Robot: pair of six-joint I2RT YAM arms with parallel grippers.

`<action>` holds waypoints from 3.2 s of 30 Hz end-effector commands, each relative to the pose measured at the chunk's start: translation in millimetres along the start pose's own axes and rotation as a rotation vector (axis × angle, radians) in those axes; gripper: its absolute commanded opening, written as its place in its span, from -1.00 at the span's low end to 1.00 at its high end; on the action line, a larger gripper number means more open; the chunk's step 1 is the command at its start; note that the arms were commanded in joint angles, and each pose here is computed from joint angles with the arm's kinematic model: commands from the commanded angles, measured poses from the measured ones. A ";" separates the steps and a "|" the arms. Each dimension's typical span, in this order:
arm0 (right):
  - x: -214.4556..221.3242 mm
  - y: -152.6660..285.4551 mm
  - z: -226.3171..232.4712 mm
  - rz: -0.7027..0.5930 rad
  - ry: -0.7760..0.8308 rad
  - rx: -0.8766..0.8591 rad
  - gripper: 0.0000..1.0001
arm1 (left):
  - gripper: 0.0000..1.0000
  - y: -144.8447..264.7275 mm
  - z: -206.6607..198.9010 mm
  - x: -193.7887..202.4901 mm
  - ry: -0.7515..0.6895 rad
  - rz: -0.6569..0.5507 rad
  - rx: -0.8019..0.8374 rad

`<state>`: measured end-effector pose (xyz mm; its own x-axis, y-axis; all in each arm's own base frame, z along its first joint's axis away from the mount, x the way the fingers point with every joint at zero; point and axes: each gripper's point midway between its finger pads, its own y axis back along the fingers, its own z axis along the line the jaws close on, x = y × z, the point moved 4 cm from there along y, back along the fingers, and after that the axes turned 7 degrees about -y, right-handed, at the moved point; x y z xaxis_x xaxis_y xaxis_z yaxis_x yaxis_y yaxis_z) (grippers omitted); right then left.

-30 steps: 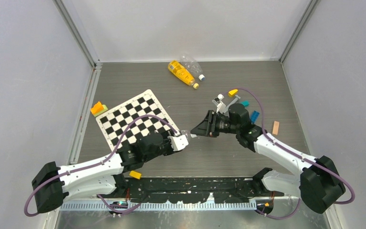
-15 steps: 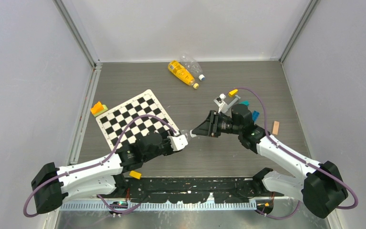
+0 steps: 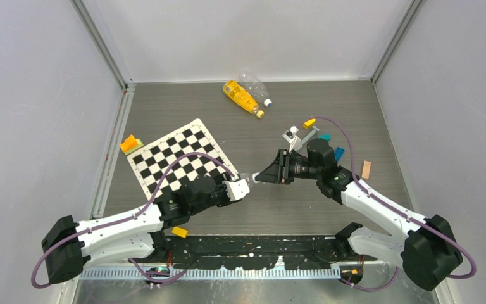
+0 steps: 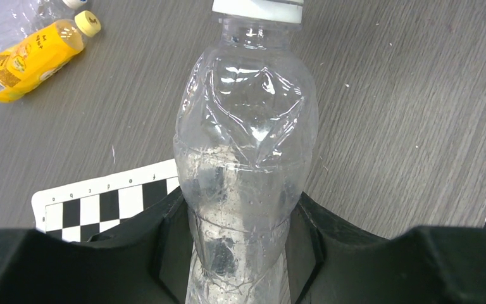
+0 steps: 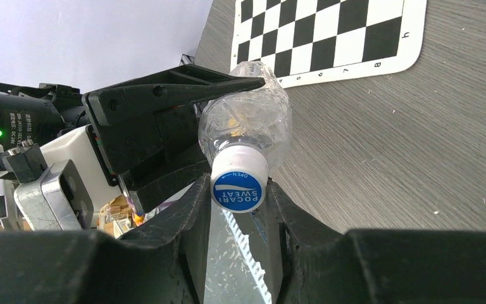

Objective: Unscrew the bottle caps
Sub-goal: Unscrew the bottle cap from the plastic bottle.

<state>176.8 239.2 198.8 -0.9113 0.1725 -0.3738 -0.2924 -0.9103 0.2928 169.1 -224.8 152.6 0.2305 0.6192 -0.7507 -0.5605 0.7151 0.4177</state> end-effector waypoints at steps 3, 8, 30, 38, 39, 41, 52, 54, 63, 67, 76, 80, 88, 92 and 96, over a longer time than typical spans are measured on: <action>-2.1 8.3 2.9 -0.026 0.202 -0.020 -0.99 | -0.93 3.7 0.0 -26.5 0.050 -0.117 0.037; -5.1 21.9 5.0 -0.093 0.435 -0.026 -0.99 | -0.91 7.3 -8.3 -37.3 0.073 -0.159 0.116; 1.5 32.8 11.5 -0.115 1.005 -0.197 -0.99 | -0.92 13.2 -34.9 -47.1 0.070 -0.178 0.346; 0.8 33.1 5.7 -0.142 1.191 -0.208 -0.99 | -0.92 14.3 -38.0 -46.0 0.069 -0.174 0.366; -0.2 33.3 5.4 -0.148 1.213 -0.205 -0.99 | -0.92 14.5 -38.1 -45.6 0.069 -0.173 0.367; -1.7 33.9 4.5 -0.160 1.241 -0.196 -0.99 | -0.92 15.0 -38.1 -45.5 0.069 -0.173 0.367; -5.2 32.2 -3.9 -0.191 1.353 -0.167 -0.98 | -0.92 13.0 -38.0 -42.6 0.070 -0.159 0.360; -9.0 32.0 -4.6 -0.215 1.336 -0.144 -0.69 | -0.93 12.9 -36.5 -41.0 0.069 -0.158 0.342; -24.3 42.9 16.1 -0.451 1.075 -0.142 0.43 | -1.00 7.7 -13.1 -23.6 0.056 -0.106 0.127; -38.0 50.2 20.3 -0.558 0.823 -0.084 0.51 | -1.00 7.2 -3.8 -14.5 0.069 -0.062 0.043; -67.6 45.7 1.2 -0.722 0.074 0.055 0.53 | -1.00 8.7 20.8 -14.3 0.121 -0.080 -0.156; -70.3 41.7 -5.6 -0.704 -0.045 0.126 0.69 | -1.00 9.4 23.5 -18.3 0.141 -0.116 -0.179; -85.9 75.4 -18.1 -0.872 -0.109 0.356 0.99 | -1.00 12.8 40.6 -27.4 0.165 -0.205 -0.307; -81.8 80.2 -11.3 -0.939 -0.123 0.195 0.97 | -1.00 12.2 42.4 -32.2 0.175 -0.213 -0.306; -75.8 80.2 2.8 -0.855 -0.094 0.187 0.91 | -1.00 11.8 38.4 -30.3 0.224 -0.212 -0.292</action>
<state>223.0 152.5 232.0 -0.3749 0.7959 -0.4753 -0.9241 -0.3621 0.1225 183.1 -217.1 176.5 0.1947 0.4662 -0.8630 -0.7094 0.6745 0.2043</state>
